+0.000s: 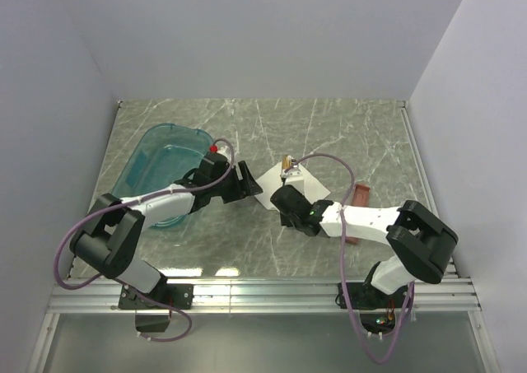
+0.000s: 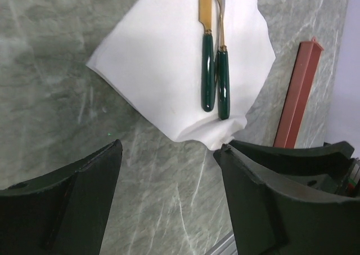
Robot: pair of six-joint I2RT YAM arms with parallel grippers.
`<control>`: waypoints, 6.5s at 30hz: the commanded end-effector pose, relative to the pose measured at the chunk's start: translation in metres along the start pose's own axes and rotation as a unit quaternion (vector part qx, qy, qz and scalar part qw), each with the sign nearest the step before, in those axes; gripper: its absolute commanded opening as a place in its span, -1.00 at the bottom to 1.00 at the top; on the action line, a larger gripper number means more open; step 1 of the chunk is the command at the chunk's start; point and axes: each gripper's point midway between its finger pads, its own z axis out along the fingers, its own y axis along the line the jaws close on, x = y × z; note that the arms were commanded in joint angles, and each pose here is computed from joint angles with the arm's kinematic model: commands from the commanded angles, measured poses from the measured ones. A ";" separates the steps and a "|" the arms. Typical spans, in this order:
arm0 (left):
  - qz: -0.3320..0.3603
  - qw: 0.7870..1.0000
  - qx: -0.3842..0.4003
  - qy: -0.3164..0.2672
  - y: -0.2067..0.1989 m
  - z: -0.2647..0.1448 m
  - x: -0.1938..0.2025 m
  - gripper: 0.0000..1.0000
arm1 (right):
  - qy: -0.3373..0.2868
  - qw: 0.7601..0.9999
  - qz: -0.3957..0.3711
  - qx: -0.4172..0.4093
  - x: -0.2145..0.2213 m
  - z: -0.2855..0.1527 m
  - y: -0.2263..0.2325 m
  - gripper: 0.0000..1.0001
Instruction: Place the utensils on the paper napkin and roll it up
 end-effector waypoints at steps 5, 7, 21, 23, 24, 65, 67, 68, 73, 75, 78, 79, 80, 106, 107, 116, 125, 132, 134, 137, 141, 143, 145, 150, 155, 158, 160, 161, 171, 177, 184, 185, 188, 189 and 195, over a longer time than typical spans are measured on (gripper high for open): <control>0.023 0.998 0.063 0.002 -0.030 -0.007 0.014 0.42 | -0.041 0.999 0.004 0.022 -0.030 0.003 0.001 -0.31; 0.023 0.998 0.065 0.010 -0.029 -0.005 0.021 0.35 | -0.047 0.999 0.005 0.024 -0.036 0.004 0.000 -0.31; 0.041 0.993 0.107 0.038 -0.046 0.010 0.040 -0.49 | -0.068 0.996 0.042 0.043 -0.044 0.013 -0.013 -0.33; 0.042 0.992 0.113 0.043 -0.049 0.012 0.043 -0.51 | -0.072 0.995 0.047 0.043 -0.047 0.014 -0.015 -0.34; 0.044 0.991 0.114 0.048 -0.051 0.016 0.047 -0.54 | -0.073 0.995 0.049 0.045 -0.048 0.015 -0.016 -0.34; 0.065 0.988 0.114 0.081 -0.068 0.069 0.056 -0.44 | -0.062 0.988 0.115 -0.079 -0.088 0.009 -0.036 -0.30; 0.069 0.989 0.106 0.076 -0.067 0.071 0.052 -0.44 | -0.065 0.988 0.113 -0.081 -0.092 0.003 -0.037 -0.30; 0.070 0.989 0.104 0.073 -0.068 0.072 0.050 -0.44 | -0.058 0.989 0.112 -0.080 -0.089 0.002 -0.037 -0.31; 0.069 0.991 0.088 0.075 -0.061 0.081 0.051 -0.45 | -0.048 0.988 0.114 -0.092 -0.087 -0.008 -0.034 -0.45; 0.068 0.992 0.082 0.070 -0.059 0.082 0.049 -0.45 | -0.041 0.987 0.116 -0.106 -0.082 -0.008 -0.029 -0.51; 0.065 0.993 0.074 0.066 -0.055 0.082 0.048 -0.45 | -0.024 0.987 0.122 -0.106 -0.070 0.001 -0.027 -0.54; 0.064 0.993 0.075 0.064 -0.056 0.081 0.048 -0.45 | -0.018 0.987 0.122 -0.105 -0.066 0.004 -0.027 -0.55; 0.062 0.993 0.074 0.064 -0.054 0.079 0.049 -0.44 | -0.015 0.987 0.121 -0.105 -0.064 0.006 -0.026 -0.55; 0.059 0.992 0.089 0.063 -0.062 0.069 0.049 -0.37 | 0.029 0.992 0.116 -0.046 -0.031 0.035 -0.037 -0.58; 0.059 0.992 0.094 0.063 -0.064 0.068 0.050 -0.37 | 0.029 0.992 0.116 -0.046 -0.031 0.034 -0.038 -0.58; 0.070 0.988 0.119 0.065 -0.083 0.054 0.053 -0.36 | 0.022 0.992 0.119 -0.044 -0.037 0.027 -0.039 -0.58; 0.064 0.990 0.099 0.082 -0.065 0.071 0.066 -0.38 | 0.011 0.988 0.147 -0.037 -0.051 0.016 -0.039 -0.47; 0.070 0.990 0.090 0.082 -0.060 0.075 0.066 -0.39 | 0.004 0.954 0.295 0.054 -0.056 0.008 -0.077 -0.08; 0.071 0.991 0.086 0.080 -0.058 0.074 0.066 -0.39 | 0.003 0.943 0.327 0.063 -0.054 0.009 -0.083 -0.01; 0.075 0.991 0.085 0.078 -0.058 0.074 0.066 -0.39 | 0.009 0.922 0.378 0.083 -0.046 0.014 -0.096 0.03; 0.075 0.990 0.085 0.079 -0.058 0.073 0.066 -0.39 | 0.005 0.906 0.410 0.103 -0.042 0.018 -0.103 0.05; 0.077 0.990 0.086 0.077 -0.060 0.073 0.064 -0.39 | 0.008 0.902 0.417 0.111 -0.037 0.021 -0.105 0.06; 0.077 0.990 0.086 0.077 -0.061 0.073 0.062 -0.39 | 0.007 0.897 0.426 0.119 -0.033 0.022 -0.108 0.07; 0.078 0.991 0.084 0.074 -0.063 0.074 0.059 -0.39 | -0.006 0.890 0.434 0.137 -0.029 0.021 -0.117 0.08; 0.082 0.991 0.083 0.067 -0.068 0.074 0.053 -0.39 | -0.015 0.887 0.440 0.139 -0.029 0.024 -0.120 0.08; 0.084 0.991 0.081 0.063 -0.071 0.074 0.049 -0.38 | -0.017 0.886 0.443 0.138 -0.027 0.029 -0.120 0.08; 0.085 0.991 0.078 0.062 -0.071 0.076 0.048 -0.37 | -0.025 0.885 0.445 0.135 -0.029 0.032 -0.121 0.07; 0.085 0.991 0.079 0.063 -0.072 0.076 0.048 -0.37 | -0.026 0.885 0.444 0.136 -0.029 0.032 -0.122 0.06; 0.086 0.992 0.063 0.064 -0.067 0.083 0.047 -0.38 | -0.052 0.895 0.427 0.116 -0.036 0.039 -0.121 -0.28; 0.088 0.993 0.057 0.062 -0.066 0.085 0.045 -0.39 | -0.081 0.906 0.405 0.094 -0.048 0.035 -0.120 -0.64; 0.089 0.993 0.051 0.060 -0.064 0.086 0.043 -0.38 | -0.110 0.927 0.357 0.033 -0.068 0.027 -0.104 -0.85; 0.088 0.993 0.049 0.060 -0.063 0.086 0.043 -0.39 | -0.111 0.932 0.345 0.026 -0.073 0.028 -0.101 -0.88; 0.089 0.993 0.047 0.060 -0.064 0.086 0.043 -0.38 | -0.105 0.943 0.315 -0.012 -0.076 0.030 -0.084 -0.94; 0.087 0.993 0.044 0.061 -0.062 0.087 0.042 -0.38 | -0.103 0.946 0.307 -0.018 -0.074 0.031 -0.080 -0.94; 0.080 0.995 0.032 0.058 -0.057 0.088 0.036 -0.38 | -0.105 0.966 0.223 -0.073 -0.078 0.034 -0.051 -0.93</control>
